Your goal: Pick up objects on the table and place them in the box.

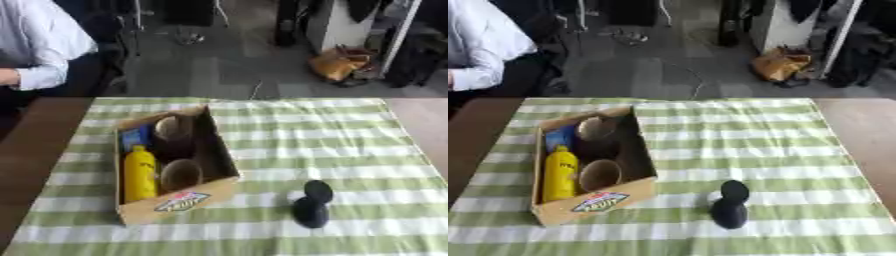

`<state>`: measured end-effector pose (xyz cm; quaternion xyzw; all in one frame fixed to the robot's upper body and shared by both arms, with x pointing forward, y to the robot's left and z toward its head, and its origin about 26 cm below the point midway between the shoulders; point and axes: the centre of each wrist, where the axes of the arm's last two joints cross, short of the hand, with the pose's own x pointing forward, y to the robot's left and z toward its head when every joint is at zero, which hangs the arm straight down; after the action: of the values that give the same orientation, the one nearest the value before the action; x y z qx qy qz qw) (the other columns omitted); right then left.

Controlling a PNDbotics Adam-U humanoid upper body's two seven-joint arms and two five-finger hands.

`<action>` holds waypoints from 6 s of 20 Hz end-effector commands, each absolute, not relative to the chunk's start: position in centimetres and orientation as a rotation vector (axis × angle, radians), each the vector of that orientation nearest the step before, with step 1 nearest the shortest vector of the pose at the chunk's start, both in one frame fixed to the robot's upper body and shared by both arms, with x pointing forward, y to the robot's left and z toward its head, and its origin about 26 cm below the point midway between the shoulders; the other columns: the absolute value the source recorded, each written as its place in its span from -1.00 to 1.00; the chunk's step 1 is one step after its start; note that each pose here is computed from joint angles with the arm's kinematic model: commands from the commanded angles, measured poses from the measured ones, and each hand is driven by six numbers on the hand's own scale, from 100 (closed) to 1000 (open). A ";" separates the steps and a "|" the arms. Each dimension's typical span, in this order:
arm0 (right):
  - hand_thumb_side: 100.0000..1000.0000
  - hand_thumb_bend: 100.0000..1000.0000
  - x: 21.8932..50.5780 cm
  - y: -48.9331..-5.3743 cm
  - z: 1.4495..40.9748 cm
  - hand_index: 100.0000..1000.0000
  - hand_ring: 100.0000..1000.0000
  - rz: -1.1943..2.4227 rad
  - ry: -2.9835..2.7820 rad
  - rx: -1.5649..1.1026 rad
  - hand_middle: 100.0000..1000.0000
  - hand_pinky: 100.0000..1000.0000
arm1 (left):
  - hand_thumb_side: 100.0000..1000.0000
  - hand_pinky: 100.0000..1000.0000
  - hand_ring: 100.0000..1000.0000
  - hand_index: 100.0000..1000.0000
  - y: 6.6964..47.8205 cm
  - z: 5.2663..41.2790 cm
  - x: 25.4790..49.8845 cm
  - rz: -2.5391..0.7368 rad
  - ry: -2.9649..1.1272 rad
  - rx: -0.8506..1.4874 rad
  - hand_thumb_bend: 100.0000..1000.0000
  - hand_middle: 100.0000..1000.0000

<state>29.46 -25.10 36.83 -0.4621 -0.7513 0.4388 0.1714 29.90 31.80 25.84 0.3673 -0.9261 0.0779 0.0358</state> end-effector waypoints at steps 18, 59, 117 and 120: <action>1.00 -0.84 38.3 -15.6 37.0 0.89 0.52 2.022 -1.447 -0.961 0.73 -0.10 | 1.00 0.76 0.93 1.00 31.4 26.8 29.7 0.176 -2.881 1.083 -1.00 0.98; 1.00 -0.83 36.0 -15.6 30.7 0.84 0.68 1.887 -1.330 -0.904 0.81 0.09 | 1.00 0.75 0.92 1.00 31.3 26.6 29.8 0.186 -2.862 1.068 -1.00 0.97; -0.17 -0.21 40.9 -20.1 21.2 0.69 0.50 1.985 -0.906 -0.501 0.75 -0.06 | 1.00 0.76 0.93 1.00 31.2 26.7 29.8 0.221 -2.855 1.073 -1.00 0.90; -0.18 -0.22 41.0 -20.2 21.1 0.66 0.40 1.976 -0.906 -0.495 0.72 -0.09 | 1.00 0.76 0.93 1.00 31.2 26.7 29.8 0.223 -2.854 1.073 -1.00 0.90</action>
<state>40.77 -19.93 20.14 -0.1932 -0.3577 0.8008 0.4398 30.09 31.10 25.74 0.3495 -0.9323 0.0714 0.0596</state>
